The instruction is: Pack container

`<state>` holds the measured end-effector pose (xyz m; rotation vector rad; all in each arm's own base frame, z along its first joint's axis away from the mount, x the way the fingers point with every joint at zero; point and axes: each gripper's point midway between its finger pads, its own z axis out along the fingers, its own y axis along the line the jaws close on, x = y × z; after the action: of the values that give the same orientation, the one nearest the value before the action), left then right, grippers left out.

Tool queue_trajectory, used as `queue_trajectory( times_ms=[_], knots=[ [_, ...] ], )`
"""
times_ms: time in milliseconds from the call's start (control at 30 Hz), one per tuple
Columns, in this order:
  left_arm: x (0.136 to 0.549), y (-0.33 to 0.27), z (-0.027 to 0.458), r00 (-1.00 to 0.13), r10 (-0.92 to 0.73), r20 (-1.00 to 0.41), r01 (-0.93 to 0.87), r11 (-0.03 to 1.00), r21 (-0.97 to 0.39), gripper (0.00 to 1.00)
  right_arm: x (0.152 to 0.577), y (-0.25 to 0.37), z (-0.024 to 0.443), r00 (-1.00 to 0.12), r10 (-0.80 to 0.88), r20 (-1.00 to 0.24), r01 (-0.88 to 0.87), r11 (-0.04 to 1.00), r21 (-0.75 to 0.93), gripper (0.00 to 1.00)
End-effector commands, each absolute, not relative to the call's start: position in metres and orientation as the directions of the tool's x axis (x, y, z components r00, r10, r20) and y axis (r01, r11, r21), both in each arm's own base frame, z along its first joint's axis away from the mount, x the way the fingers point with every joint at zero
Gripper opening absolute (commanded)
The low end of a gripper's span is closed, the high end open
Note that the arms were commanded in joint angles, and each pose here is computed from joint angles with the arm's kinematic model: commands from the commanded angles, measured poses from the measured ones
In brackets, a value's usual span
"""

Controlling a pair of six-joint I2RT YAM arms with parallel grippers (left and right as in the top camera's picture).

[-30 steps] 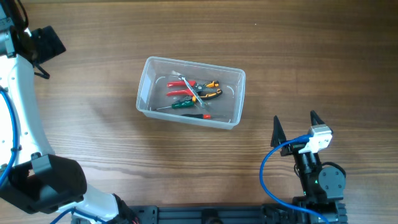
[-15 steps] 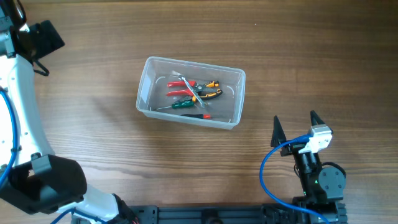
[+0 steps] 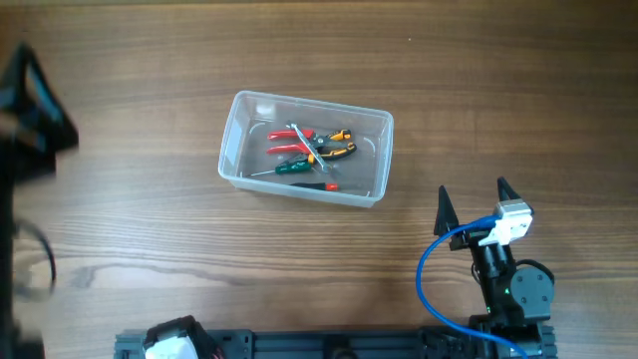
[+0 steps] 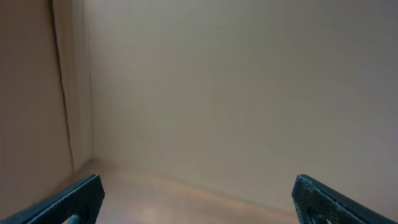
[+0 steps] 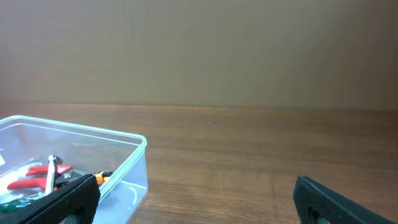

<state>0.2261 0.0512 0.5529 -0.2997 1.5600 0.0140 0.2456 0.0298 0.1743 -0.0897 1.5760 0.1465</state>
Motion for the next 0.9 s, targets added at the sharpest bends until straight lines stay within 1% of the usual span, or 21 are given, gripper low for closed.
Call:
queue_trajectory(
  times_ms=[0,67,100,167,233,267,467,533,600,667,867],
  knots=[
    [0.200,0.035,0.534,0.018,-0.188,-0.982,-0.154,0.970,-0.189,1.00,0.245,0.030,0.177,0.006,0.026,-1.000,-0.156,0.987,0.025,1.00],
    [0.187,0.031,0.511,0.007,-0.192,-0.981,-0.157,0.969,-0.190,1.00,0.245,0.030,0.177,0.006,0.026,-1.000,-0.156,0.987,0.025,1.00],
    [0.185,0.031,0.492,-0.009,-0.196,-0.980,-0.159,0.968,-0.192,1.00,0.245,0.030,0.177,0.006,0.027,-1.000,-0.156,0.987,0.025,1.00],
    [0.185,0.028,0.469,-0.022,-0.199,-0.980,-0.147,0.970,-0.194,1.00,0.245,0.030,0.177,0.006,0.026,-1.000,-0.156,0.987,0.025,1.00],
    [0.194,0.025,0.429,-0.053,-0.207,-0.977,-0.123,0.972,-0.200,1.00,0.245,0.030,0.177,0.006,0.027,-1.000,-0.156,0.987,0.025,1.00],
    [0.206,0.023,0.394,-0.068,-0.211,-0.975,-0.094,0.974,-0.204,1.00,0.245,0.030,0.177,0.006,0.026,-1.000,-0.156,0.987,0.025,1.00],
    [0.230,0.007,0.306,-0.066,-0.200,-0.978,0.014,0.979,-0.201,1.00,0.245,0.030,0.177,0.006,0.026,-1.000,-0.156,0.987,0.025,1.00],
    [0.232,0.003,0.285,-0.069,-0.199,-0.978,0.033,0.979,-0.201,1.00,0.245,0.030,0.177,0.006,0.026,-1.000,-0.156,0.987,0.025,1.00],
    [0.231,-0.002,0.259,-0.093,-0.227,-0.969,0.044,0.972,-0.232,1.00,0.245,0.030,0.177,0.006,0.026,-1.000,-0.156,0.987,0.025,1.00],
    [0.231,-0.004,0.245,-0.107,-0.248,-0.963,0.047,0.966,-0.254,1.00,0.245,0.030,0.177,0.006,0.026,-1.000,-0.156,0.987,0.025,1.00],
    [0.230,-0.009,0.215,-0.134,-0.248,-0.959,0.065,0.964,-0.258,1.00,0.245,0.030,0.177,0.006,0.026,-1.000,-0.156,0.987,0.025,1.00]
  ],
)
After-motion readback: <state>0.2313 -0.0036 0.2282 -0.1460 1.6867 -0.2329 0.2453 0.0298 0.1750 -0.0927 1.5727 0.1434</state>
